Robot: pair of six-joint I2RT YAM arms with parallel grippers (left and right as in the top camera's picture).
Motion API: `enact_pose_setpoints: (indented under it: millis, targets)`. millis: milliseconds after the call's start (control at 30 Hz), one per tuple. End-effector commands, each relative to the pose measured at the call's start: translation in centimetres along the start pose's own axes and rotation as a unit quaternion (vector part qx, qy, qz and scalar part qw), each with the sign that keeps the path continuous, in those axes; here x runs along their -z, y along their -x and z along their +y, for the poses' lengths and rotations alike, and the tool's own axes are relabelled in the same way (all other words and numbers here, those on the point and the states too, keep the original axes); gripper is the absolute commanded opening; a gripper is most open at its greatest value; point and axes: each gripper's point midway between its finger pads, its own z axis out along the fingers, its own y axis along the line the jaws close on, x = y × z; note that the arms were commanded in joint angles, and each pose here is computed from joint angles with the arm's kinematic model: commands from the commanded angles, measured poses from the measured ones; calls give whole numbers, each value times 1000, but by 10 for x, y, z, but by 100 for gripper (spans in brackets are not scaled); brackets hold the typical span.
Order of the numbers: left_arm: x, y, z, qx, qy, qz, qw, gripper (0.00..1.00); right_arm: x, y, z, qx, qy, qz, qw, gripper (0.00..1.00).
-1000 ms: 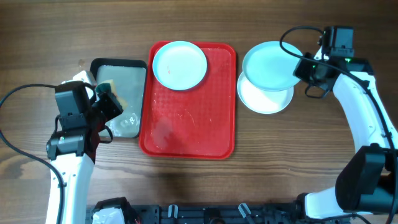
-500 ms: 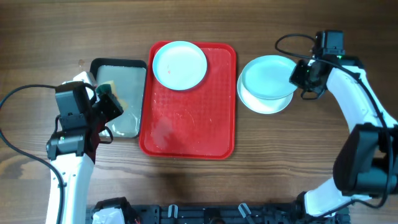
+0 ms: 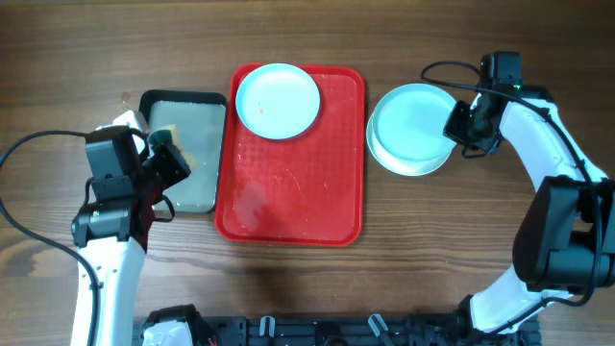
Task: Clean dirty plates on tray and stack at the side
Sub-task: 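Carry the light-blue plate right and set it on the white plate, then release the stacked plate and move the right gripper to the red tray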
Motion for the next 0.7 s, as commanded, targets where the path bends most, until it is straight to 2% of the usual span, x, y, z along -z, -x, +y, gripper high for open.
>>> enact_pose_setpoints:
  millis: [0,500,667]
  targets:
    - [-2,-1,4,-4,7,2,1000,4,-6,-8,-2,7,-8,19,1000,4]
    - [-2,-1,4,-4,8,2,1000,4,-5,-25,13,20,36,58,997,4]
    - [-2,-1,4,-4,8,1,1000,4,-4,-29,11,19,33,66,997,9]
